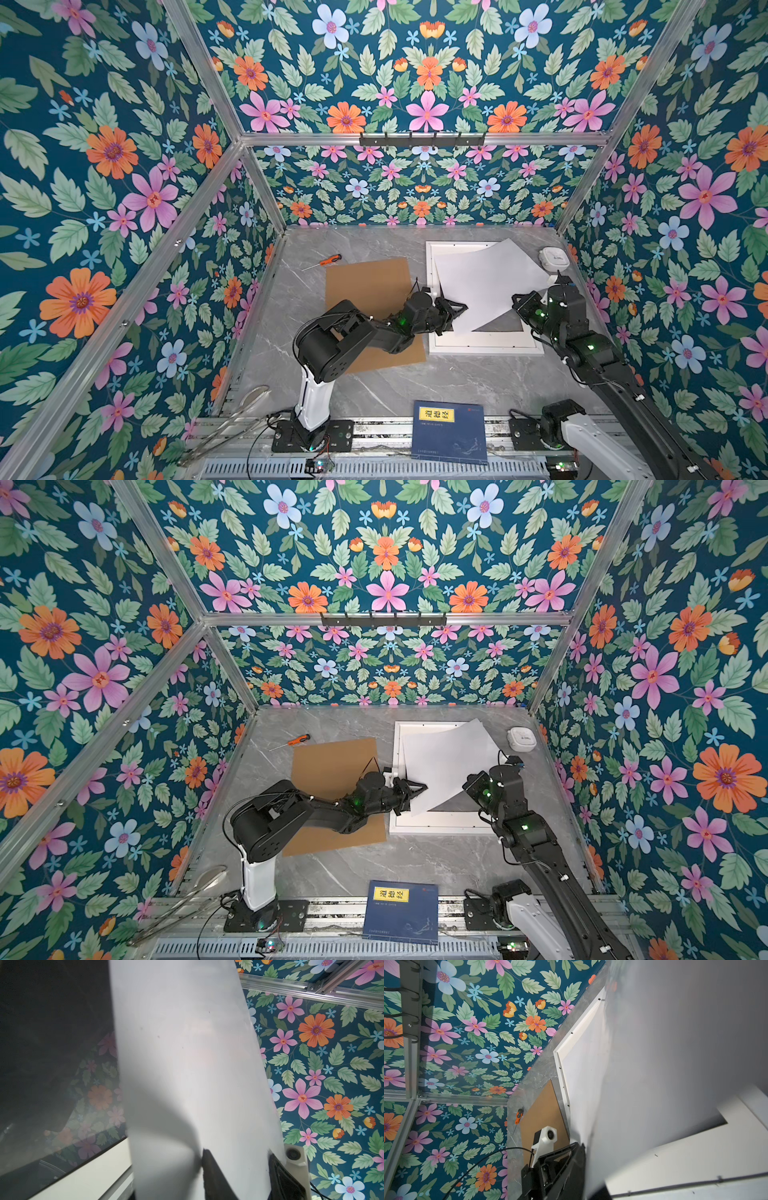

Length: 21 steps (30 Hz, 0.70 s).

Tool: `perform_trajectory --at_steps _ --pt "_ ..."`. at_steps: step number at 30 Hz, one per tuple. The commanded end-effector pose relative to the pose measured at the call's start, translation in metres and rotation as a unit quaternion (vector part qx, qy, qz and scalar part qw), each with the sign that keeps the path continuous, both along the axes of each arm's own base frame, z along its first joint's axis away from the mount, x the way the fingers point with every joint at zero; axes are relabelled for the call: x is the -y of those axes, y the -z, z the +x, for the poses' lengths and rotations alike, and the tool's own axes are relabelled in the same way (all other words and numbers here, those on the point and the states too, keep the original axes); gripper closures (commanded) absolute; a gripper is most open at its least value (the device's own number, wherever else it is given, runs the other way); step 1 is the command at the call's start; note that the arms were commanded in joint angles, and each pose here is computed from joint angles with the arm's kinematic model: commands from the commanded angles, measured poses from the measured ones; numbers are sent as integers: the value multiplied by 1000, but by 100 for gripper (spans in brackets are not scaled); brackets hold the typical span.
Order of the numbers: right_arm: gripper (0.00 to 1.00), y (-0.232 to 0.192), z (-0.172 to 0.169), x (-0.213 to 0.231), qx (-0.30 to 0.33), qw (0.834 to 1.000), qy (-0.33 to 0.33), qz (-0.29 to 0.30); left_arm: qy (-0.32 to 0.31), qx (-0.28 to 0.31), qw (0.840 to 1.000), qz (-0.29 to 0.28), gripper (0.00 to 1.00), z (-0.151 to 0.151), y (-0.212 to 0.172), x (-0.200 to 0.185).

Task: Put the photo into the frame

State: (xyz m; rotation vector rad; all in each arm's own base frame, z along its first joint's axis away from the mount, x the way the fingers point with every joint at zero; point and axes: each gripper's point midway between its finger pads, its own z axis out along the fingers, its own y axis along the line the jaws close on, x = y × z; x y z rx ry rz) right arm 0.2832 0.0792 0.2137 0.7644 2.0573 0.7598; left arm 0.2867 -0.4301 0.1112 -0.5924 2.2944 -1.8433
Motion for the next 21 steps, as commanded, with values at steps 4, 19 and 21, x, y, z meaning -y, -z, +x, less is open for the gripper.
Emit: perform_trajectory --at_steps 4,19,21 --pt "100 20 -18 -7 -41 999 -30 5 19 21 999 38 82 -4 9 -7" --pt "100 70 -42 -11 -78 995 -67 -6 78 77 978 174 98 1 25 -17" --pt "100 72 -43 -12 -68 995 -69 -5 84 84 976 182 99 4 25 -17"
